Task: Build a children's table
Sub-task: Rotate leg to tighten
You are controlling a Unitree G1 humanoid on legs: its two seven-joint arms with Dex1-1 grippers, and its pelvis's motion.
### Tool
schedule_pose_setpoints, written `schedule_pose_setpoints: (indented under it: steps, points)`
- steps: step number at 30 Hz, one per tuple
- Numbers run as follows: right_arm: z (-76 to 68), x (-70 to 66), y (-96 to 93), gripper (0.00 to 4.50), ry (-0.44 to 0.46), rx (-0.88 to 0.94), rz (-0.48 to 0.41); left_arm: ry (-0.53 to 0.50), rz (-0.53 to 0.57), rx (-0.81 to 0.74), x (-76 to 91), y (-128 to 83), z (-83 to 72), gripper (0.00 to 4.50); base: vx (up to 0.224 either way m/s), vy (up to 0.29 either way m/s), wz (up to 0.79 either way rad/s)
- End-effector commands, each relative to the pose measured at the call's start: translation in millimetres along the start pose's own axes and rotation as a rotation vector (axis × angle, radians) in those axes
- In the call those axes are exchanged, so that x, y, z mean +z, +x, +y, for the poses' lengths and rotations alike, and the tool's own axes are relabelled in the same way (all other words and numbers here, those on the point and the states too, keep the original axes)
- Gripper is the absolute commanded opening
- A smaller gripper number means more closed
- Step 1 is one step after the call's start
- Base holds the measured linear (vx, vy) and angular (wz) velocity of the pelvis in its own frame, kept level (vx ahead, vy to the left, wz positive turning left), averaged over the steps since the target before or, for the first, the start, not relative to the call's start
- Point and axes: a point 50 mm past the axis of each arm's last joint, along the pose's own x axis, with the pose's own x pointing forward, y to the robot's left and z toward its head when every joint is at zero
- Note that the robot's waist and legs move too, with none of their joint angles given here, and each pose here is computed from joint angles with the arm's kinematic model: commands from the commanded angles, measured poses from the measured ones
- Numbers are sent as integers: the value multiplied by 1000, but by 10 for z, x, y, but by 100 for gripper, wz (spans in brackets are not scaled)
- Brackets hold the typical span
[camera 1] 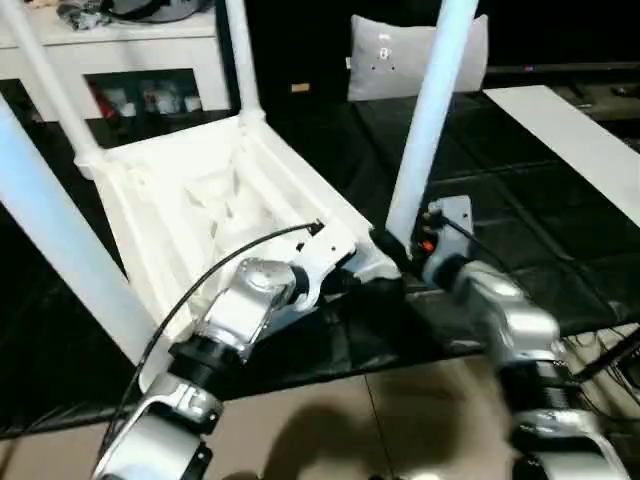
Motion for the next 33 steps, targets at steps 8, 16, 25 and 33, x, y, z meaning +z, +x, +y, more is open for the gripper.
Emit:
schedule_pose_setpoints:
  steps: [8, 16, 25, 33]
  points:
    - [-125, 149, -358, 441, -171, 244, 49, 135, -44, -174, 24, -154, 12, 0, 0, 0, 0]
    - [-175, 170, -523, 407, -203, 491, 173, 276, 15, -400, -59, -270, -23, 0, 0, 0, 0]
    - [-79, 118, -506, 351, -163, 668, 231, 312, 27, -496, -60, -339, -16, 0, 0, 0, 0]
    - [-25, 55, -496, 271, -122, 747, 259, 316, 22, -475, -56, -324, 16, 0, 0, 0, 0]
